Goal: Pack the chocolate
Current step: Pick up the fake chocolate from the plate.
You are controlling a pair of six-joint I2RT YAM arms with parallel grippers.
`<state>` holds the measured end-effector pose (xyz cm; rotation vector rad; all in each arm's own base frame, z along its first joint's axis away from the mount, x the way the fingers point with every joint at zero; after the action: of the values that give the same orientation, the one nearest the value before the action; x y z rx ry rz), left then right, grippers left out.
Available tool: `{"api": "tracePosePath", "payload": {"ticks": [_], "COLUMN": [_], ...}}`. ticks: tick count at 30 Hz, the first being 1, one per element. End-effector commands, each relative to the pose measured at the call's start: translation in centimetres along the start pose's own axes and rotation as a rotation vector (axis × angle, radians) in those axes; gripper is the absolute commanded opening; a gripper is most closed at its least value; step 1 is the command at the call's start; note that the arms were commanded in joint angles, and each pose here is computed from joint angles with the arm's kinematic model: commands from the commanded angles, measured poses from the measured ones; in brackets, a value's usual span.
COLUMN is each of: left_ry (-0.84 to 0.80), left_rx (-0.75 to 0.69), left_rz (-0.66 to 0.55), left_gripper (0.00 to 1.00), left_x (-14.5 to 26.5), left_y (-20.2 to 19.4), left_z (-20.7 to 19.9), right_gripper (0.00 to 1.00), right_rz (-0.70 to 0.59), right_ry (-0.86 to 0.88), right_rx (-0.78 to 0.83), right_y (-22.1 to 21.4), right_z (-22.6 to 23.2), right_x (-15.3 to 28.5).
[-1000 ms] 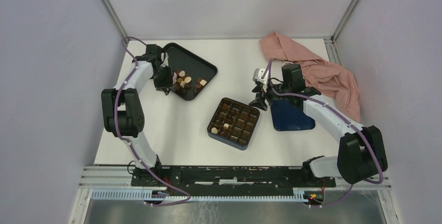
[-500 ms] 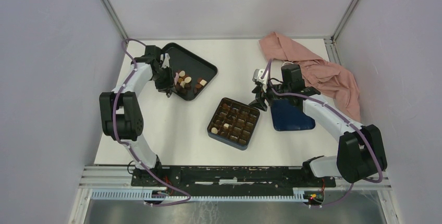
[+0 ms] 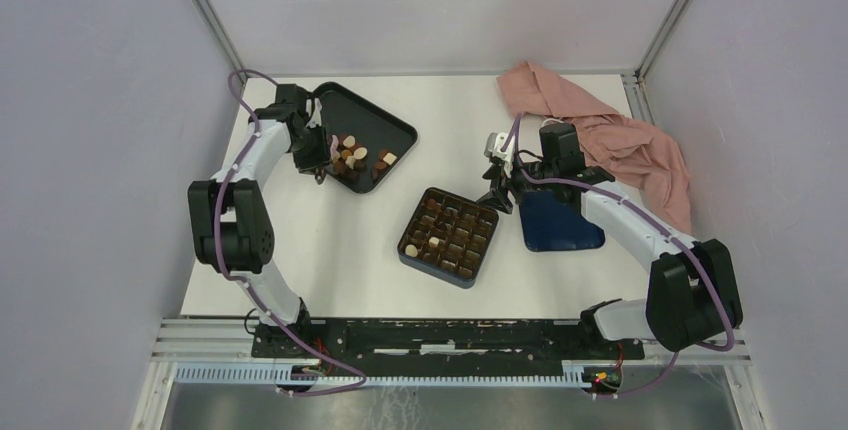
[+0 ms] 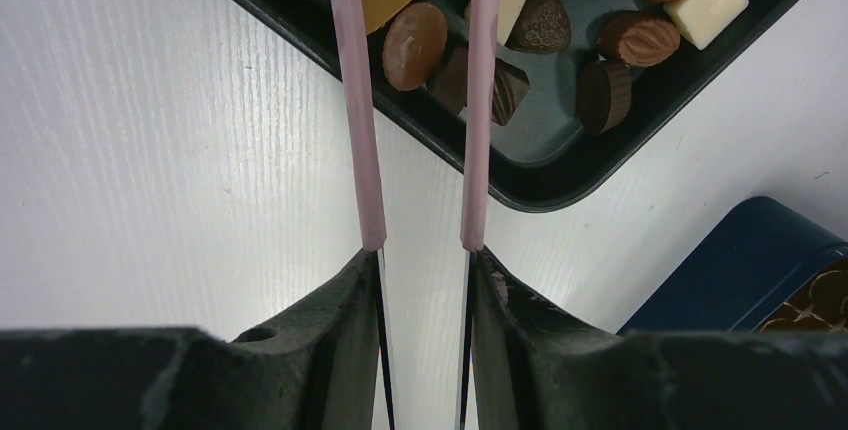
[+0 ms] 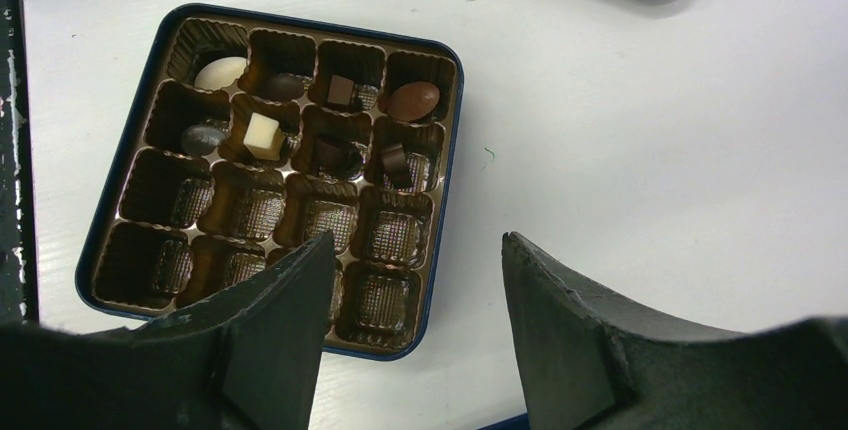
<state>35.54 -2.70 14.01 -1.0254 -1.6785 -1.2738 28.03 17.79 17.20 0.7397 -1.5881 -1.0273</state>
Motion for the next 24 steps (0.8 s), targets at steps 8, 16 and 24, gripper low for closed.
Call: {"api": "tracePosePath", "payload": {"ticks": [8,16,24], "left_ry": [0.005,-0.042,-0.065], "left_rx": [0.039,0.038,0.037], "left_rz": [-0.049,-0.014,-0.014], "left_gripper": [0.41,0.41,0.42], "left_x": [0.9,0.0,0.0], "left_y": [1.7,1.5,1.6], "left_z": [1.3,0.8,0.5], "right_gripper": [0.68,0.68,0.67], "right_rz": [-0.04,-0.041,-0.038], "right_ry": [0.005,0.005,0.006], "right_rx": [0.047,0.047,0.045], "right_y": [1.6,1.6,1.5], "right_z": [-0.6,-0.6,-0.6], "right_x": [0.2,0.2,0.1]}}
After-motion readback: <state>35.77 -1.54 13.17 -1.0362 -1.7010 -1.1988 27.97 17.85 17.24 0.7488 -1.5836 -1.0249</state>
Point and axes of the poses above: each gripper's point midway between its finger pads, its own x axis back along the fingers, its own z axis along the line the jaws close on, y = z × x, the point moved 5 cm from there along x, back along the fingers, and after that the axes turned 1 degree about x, right-handed, at the moved point
